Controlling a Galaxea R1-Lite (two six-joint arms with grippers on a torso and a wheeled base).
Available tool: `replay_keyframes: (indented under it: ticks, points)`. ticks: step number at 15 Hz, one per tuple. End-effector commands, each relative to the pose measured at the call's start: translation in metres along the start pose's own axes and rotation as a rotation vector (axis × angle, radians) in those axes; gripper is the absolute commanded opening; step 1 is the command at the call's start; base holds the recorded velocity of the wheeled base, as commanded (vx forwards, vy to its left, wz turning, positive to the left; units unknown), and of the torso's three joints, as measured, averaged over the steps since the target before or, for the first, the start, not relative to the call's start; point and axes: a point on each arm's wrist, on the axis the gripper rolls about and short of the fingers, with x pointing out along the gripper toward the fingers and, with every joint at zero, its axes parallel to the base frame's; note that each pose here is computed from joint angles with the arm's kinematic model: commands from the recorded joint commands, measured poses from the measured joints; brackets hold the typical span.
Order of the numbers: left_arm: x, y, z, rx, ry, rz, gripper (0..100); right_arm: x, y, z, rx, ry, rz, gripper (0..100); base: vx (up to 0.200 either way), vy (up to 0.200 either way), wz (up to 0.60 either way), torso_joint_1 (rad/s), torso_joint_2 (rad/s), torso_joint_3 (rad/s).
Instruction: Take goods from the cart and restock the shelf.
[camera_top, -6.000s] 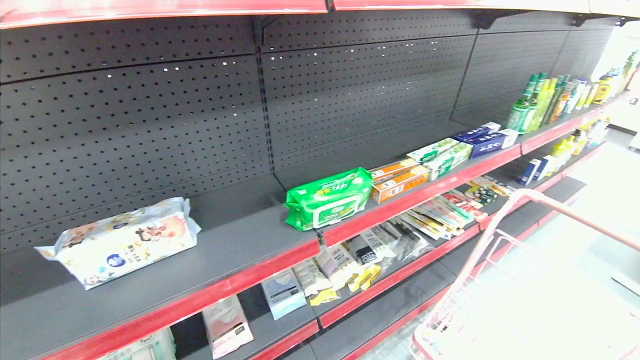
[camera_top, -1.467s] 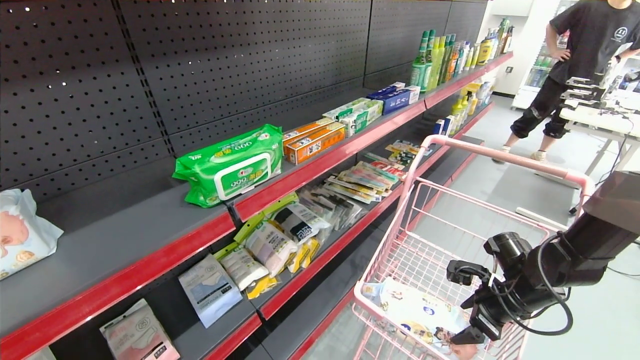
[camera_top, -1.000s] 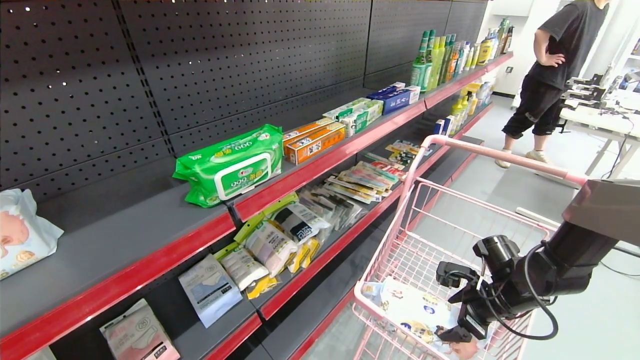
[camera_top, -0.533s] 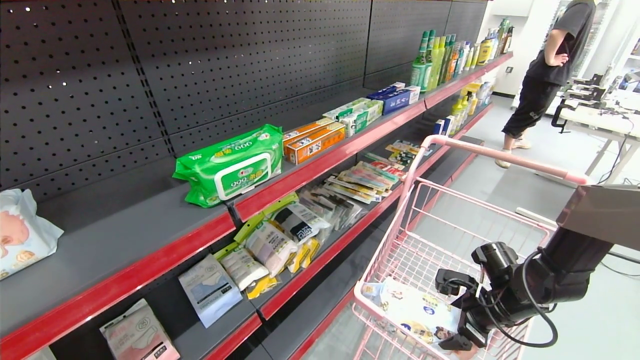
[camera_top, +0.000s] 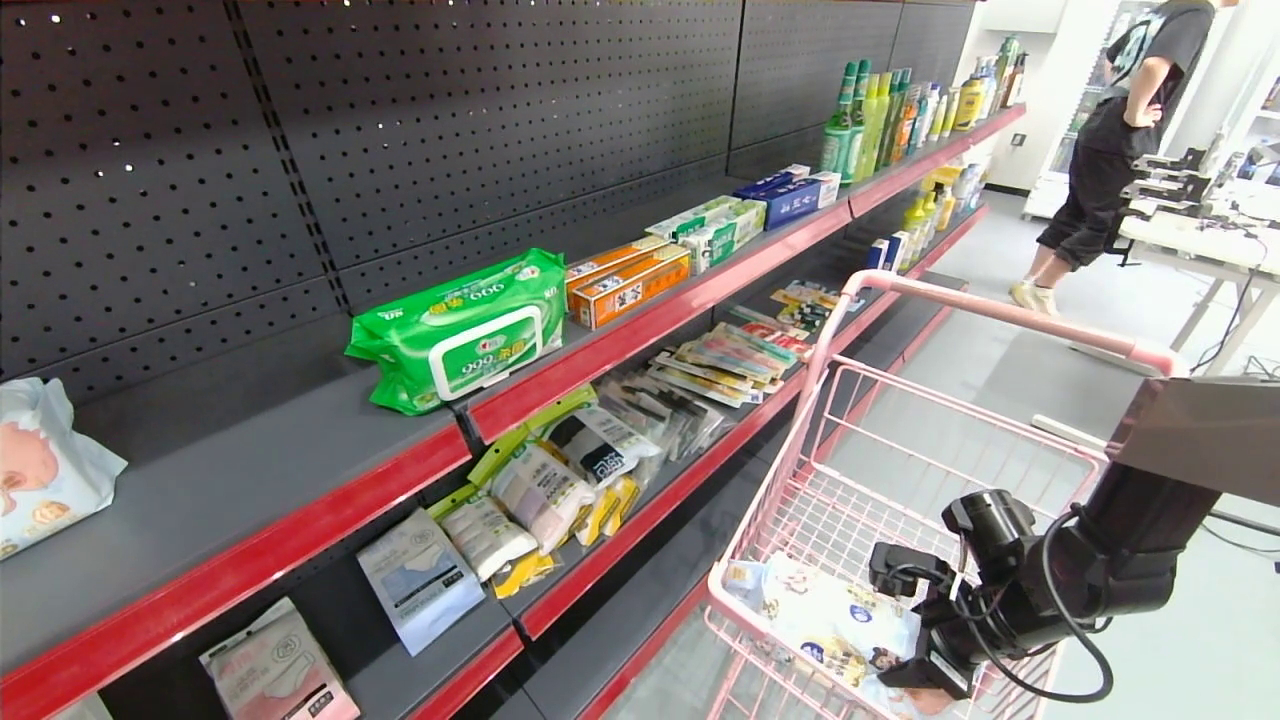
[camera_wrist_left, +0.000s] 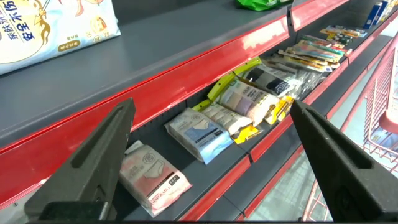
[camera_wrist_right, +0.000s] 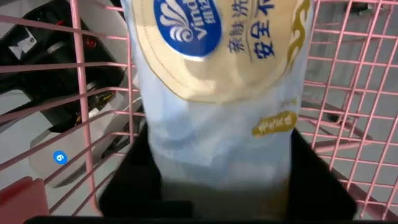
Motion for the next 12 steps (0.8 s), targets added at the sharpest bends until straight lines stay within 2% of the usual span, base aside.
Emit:
replay_keyframes:
  ticks: [1, 2, 5, 6, 11, 12]
  points:
    - [0.000, 0.000, 0.000, 0.000, 0.001, 0.000, 100, 0.000, -0.001, 0.001, 0.006, -0.003, -0.003, 0, 0.000, 0.000, 0.00, 0.000, 0.00, 0.000]
    - [0.000, 0.000, 0.000, 0.000, 0.001, 0.000, 100, -0.002, -0.005, 0.005, 0.031, -0.019, -0.020, 0, 0.000, 0.000, 0.00, 0.000, 0.00, 0.000]
    - [0.000, 0.000, 0.000, 0.000, 0.001, 0.000, 100, -0.032, -0.006, 0.036, 0.250, -0.123, -0.092, 0, 0.000, 0.000, 0.00, 0.000, 0.00, 0.000]
    - [0.000, 0.000, 0.000, 0.000, 0.001, 0.000, 100, -0.057, -0.008, 0.056, 0.360, -0.205, -0.153, 0, 0.000, 0.000, 0.00, 0.000, 0.00, 0.000]
    - [0.000, 0.000, 0.000, 0.000, 0.001, 0.000, 100, -0.120, -0.005, 0.079, 0.517, -0.346, -0.362, 0, 0.000, 0.000, 0.00, 0.000, 0.00, 0.000]
    - [0.000, 0.000, 0.000, 0.000, 0.001, 0.000, 100, -0.144, -0.001, 0.082, 0.530, -0.385, -0.457, 0, 0.000, 0.000, 0.00, 0.000, 0.00, 0.000]
